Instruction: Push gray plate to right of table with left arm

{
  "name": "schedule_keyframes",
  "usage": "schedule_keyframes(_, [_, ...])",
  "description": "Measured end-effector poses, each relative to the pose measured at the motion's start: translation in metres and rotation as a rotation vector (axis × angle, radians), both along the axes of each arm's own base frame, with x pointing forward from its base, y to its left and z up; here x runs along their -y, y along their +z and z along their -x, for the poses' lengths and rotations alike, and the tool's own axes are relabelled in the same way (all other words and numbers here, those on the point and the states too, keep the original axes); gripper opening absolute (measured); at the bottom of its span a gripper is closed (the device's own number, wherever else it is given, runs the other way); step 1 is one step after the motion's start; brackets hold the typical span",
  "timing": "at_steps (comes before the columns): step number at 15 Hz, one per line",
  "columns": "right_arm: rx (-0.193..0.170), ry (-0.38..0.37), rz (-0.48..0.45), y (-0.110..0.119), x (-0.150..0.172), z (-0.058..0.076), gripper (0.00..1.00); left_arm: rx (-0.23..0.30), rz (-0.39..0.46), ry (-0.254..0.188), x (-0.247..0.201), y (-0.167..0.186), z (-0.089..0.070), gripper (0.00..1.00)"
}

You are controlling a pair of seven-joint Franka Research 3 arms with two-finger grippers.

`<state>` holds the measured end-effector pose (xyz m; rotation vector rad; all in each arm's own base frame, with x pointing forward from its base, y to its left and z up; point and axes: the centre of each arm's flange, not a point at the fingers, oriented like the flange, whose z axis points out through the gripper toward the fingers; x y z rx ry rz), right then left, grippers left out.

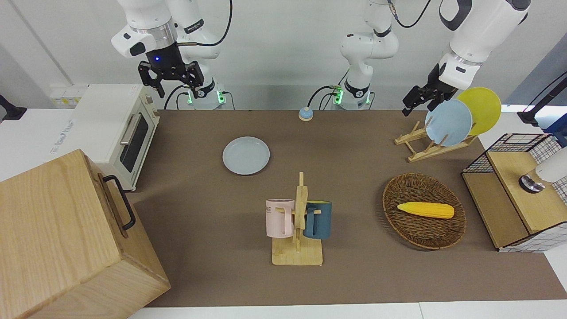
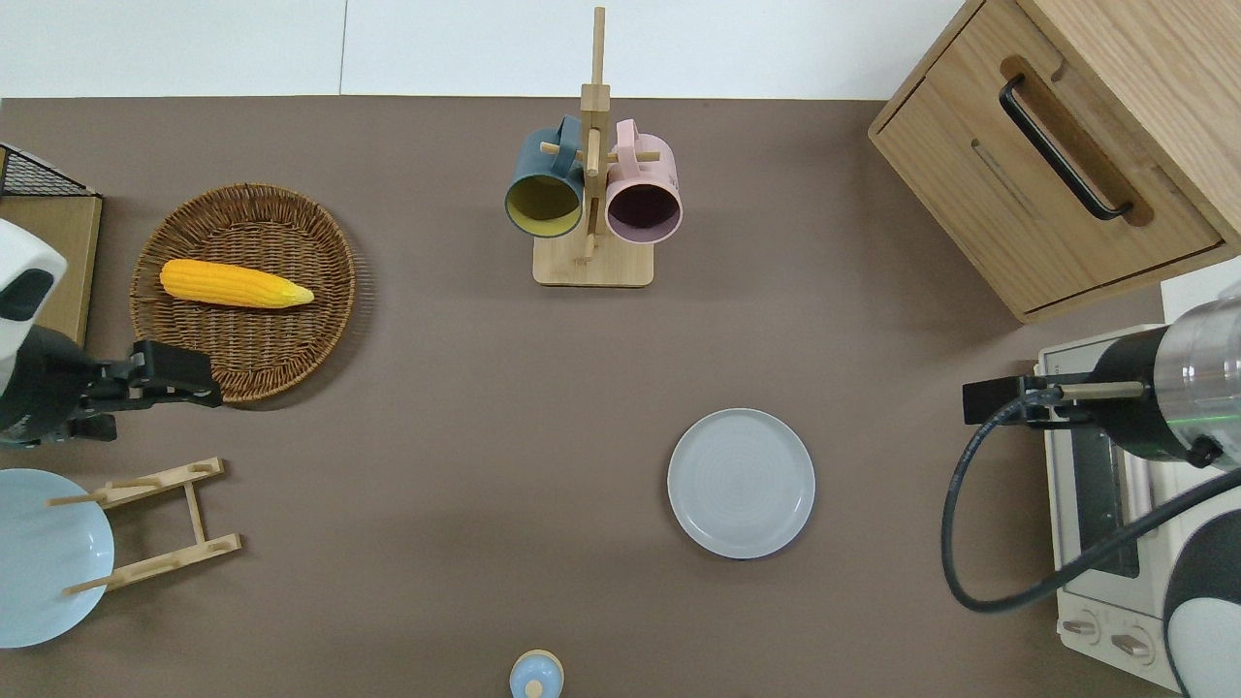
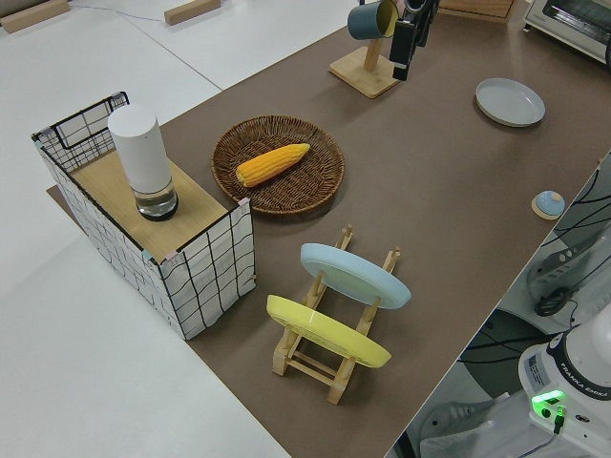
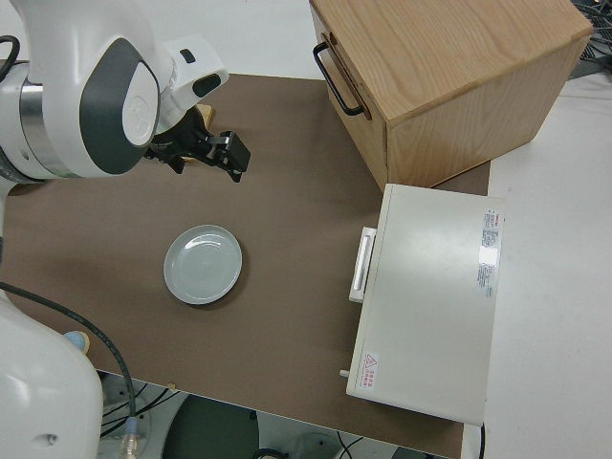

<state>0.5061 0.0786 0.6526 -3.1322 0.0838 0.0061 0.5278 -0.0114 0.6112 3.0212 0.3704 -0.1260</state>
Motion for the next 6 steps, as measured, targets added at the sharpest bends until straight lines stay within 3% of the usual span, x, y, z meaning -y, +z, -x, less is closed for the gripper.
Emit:
schedule_keyframes(3, [0.0, 0.0, 0.0, 0.0, 0.0, 0.0, 1.0, 0.01, -0.005, -0.031, 0.0165, 0.0067, 0.0004, 1.0])
schedule_keyframes(6, [0.0, 0.0, 0.0, 0.0, 0.0, 0.0, 1.0, 0.013, -0.007, -0.013, 0.0071, 0.0096, 0.0003, 1.0])
